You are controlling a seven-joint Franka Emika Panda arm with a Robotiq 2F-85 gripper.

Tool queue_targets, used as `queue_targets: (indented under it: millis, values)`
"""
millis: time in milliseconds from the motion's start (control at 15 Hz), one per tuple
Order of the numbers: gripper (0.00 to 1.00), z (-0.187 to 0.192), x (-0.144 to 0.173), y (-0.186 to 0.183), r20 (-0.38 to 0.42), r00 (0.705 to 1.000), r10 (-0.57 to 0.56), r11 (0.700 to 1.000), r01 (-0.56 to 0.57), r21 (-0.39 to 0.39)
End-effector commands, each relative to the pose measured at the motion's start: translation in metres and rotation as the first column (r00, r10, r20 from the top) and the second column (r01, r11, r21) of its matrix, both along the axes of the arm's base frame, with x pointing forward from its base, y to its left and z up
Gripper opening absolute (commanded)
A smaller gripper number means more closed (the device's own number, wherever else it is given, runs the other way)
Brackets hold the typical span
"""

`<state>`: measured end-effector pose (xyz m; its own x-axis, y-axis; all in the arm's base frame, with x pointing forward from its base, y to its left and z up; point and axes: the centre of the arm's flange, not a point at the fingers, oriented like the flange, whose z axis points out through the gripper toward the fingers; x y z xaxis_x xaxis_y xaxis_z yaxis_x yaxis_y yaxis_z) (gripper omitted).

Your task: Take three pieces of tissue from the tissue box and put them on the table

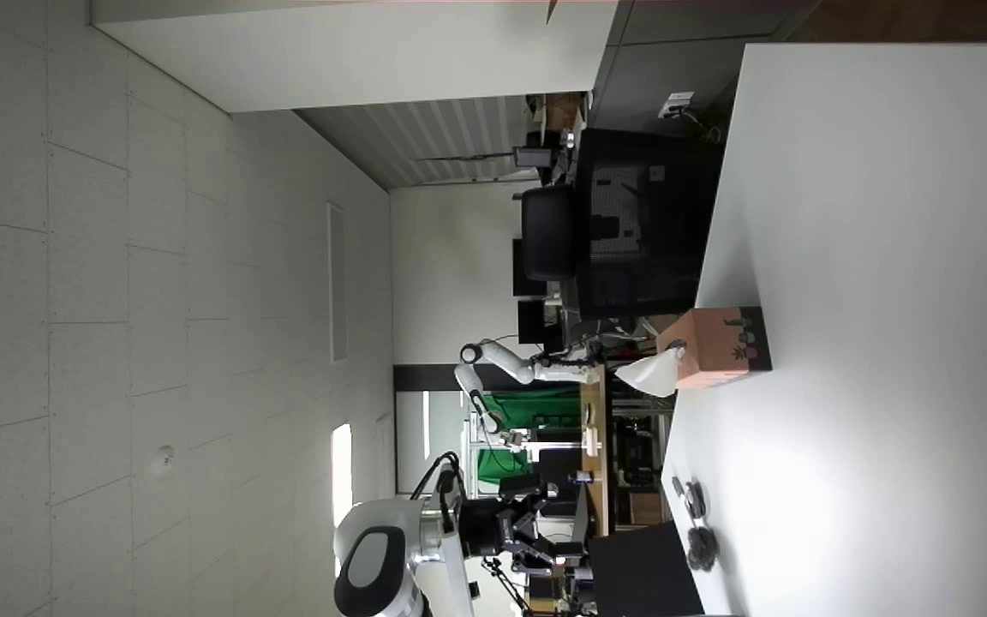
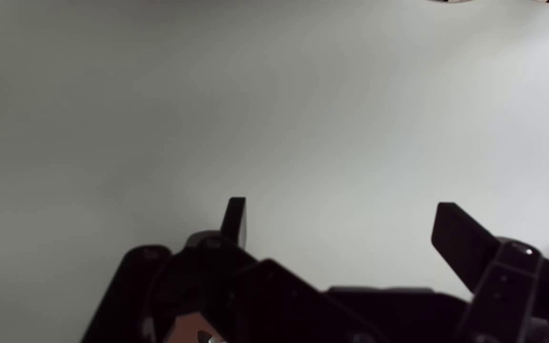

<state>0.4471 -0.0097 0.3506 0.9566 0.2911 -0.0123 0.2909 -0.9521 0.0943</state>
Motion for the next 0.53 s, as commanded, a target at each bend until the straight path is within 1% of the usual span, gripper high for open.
queue_targets:
  millis: [0, 67, 133, 200, 267, 333, 400, 467]
  values:
    - [1.00, 0.000, 0.000, 0.000, 0.000, 1.000, 0.000, 1.000, 0.000, 0.000]
    - [1.00, 0.000, 0.000, 0.000, 0.000, 1.000, 0.000, 1.000, 0.000, 0.000]
    - [1.00, -0.001, 0.008, -0.004, 0.066, 0.998, -0.007, 0.999, 0.010, -0.034]
    - [1.00, 0.001, 0.014, -0.008, 0.085, 0.996, -0.019, 0.998, 0.024, -0.051]
    - [1.00, 0.004, 0.024, -0.017, 0.133, 0.991, -0.017, 0.998, 0.025, -0.063]
    - [1.00, 0.006, 0.033, -0.025, 0.183, 0.983, 0.000, 0.998, 0.013, -0.067]
    - [1.00, 0.007, 0.047, -0.036, 0.239, 0.970, 0.031, 0.995, -0.007, -0.097]
    - [1.00, 0.009, 0.060, -0.046, 0.275, 0.959, 0.066, 0.993, -0.035, -0.115]
